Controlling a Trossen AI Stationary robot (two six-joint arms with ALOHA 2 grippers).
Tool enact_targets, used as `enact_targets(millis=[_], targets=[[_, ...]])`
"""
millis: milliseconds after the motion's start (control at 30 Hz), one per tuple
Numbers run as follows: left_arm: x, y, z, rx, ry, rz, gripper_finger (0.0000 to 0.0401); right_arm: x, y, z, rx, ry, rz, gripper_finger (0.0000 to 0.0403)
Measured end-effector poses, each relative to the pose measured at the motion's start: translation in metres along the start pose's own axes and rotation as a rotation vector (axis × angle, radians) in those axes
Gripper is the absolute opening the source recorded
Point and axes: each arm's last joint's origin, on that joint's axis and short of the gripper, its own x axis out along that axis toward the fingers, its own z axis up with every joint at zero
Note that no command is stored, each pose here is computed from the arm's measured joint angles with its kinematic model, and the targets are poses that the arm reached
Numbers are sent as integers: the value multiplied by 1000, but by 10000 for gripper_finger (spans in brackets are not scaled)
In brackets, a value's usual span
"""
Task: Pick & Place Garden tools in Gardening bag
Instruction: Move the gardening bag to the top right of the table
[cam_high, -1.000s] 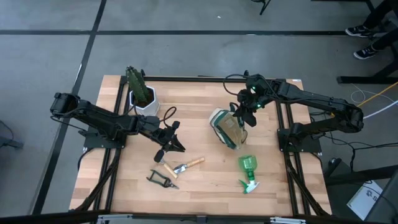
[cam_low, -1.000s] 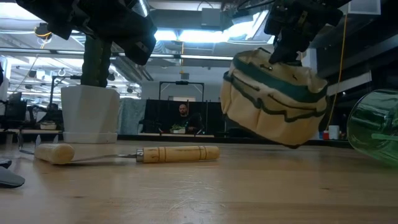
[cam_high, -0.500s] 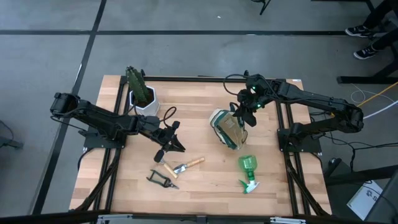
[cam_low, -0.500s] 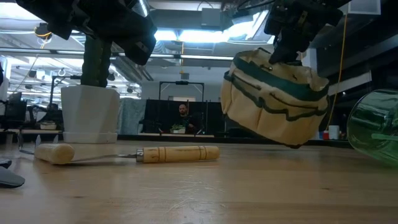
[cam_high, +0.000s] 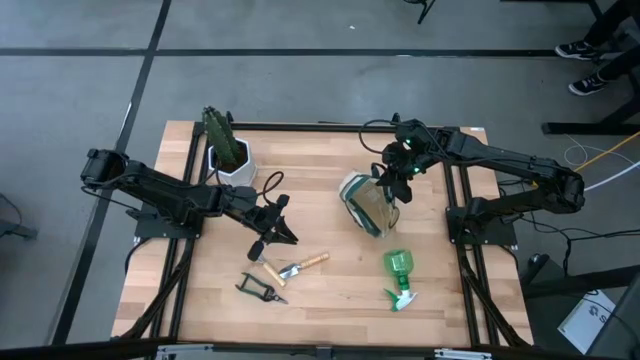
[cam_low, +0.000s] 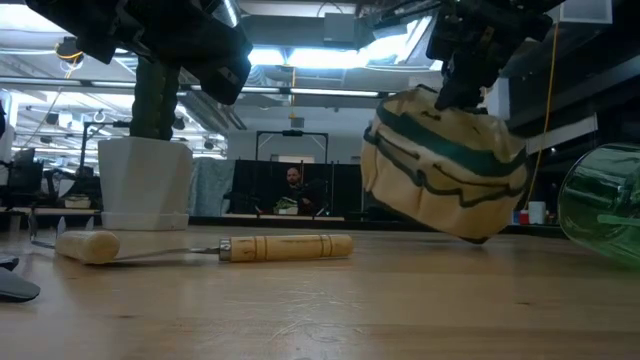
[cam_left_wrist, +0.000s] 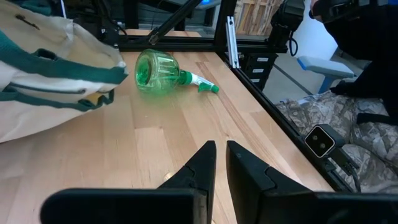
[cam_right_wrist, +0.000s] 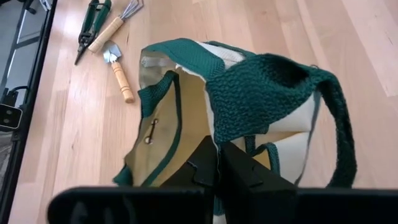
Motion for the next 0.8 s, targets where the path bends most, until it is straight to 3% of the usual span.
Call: enact_targets(millis=[500,800], targets=[[0,0,0,0,0,0,31,0,1,-3,29,32,13,18],[0,0,0,0,0,0,31,0,1,-3,33,32,13,75]])
